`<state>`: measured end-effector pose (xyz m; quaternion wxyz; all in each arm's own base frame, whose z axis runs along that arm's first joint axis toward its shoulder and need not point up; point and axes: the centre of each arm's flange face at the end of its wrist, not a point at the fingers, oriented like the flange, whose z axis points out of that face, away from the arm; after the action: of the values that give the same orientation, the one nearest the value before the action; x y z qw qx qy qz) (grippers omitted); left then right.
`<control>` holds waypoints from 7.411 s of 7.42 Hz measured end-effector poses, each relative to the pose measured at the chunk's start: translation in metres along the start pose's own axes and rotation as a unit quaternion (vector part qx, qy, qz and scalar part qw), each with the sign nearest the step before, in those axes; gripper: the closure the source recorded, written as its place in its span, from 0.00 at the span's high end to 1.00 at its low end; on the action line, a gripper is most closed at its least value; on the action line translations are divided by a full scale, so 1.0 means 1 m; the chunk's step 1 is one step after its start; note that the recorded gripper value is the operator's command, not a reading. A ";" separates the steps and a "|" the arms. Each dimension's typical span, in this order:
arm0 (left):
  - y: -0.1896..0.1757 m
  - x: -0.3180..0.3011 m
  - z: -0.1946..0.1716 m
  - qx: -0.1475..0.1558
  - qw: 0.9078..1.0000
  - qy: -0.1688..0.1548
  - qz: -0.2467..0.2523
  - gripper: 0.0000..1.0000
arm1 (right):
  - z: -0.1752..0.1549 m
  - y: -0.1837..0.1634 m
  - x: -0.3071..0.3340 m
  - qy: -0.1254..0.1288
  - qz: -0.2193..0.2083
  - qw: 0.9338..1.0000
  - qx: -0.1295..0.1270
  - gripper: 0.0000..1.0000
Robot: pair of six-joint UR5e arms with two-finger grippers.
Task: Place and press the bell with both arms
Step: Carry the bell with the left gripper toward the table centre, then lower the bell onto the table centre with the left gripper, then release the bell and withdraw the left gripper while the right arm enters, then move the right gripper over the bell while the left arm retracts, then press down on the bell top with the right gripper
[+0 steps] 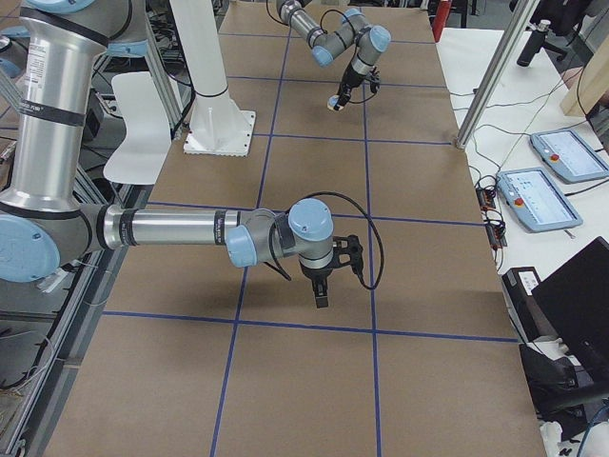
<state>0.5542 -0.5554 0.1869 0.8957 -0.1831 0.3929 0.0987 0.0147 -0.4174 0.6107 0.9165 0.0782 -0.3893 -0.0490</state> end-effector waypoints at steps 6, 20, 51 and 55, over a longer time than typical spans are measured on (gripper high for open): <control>-0.023 0.057 0.049 0.020 1.000 -0.005 -0.003 0.00 | -0.001 -0.002 -0.002 0.000 -0.003 1.000 0.001 1.00; -0.033 0.075 0.065 0.046 0.999 0.009 -0.025 1.00 | 0.000 -0.002 -0.001 0.000 -0.002 1.000 0.000 1.00; 0.197 -0.579 -0.089 0.212 0.975 -0.001 0.066 1.00 | 0.166 -0.152 -0.728 -0.009 0.102 0.995 -0.006 0.00; 0.197 -0.579 -0.089 0.212 0.975 -0.001 0.067 1.00 | 0.172 -0.154 -0.727 -0.004 0.097 0.995 -0.009 0.00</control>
<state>0.0426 -0.4308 0.5102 0.9058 0.0378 0.4157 0.0728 -0.6173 -0.4771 0.1876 0.9161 0.0313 -0.3981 0.0367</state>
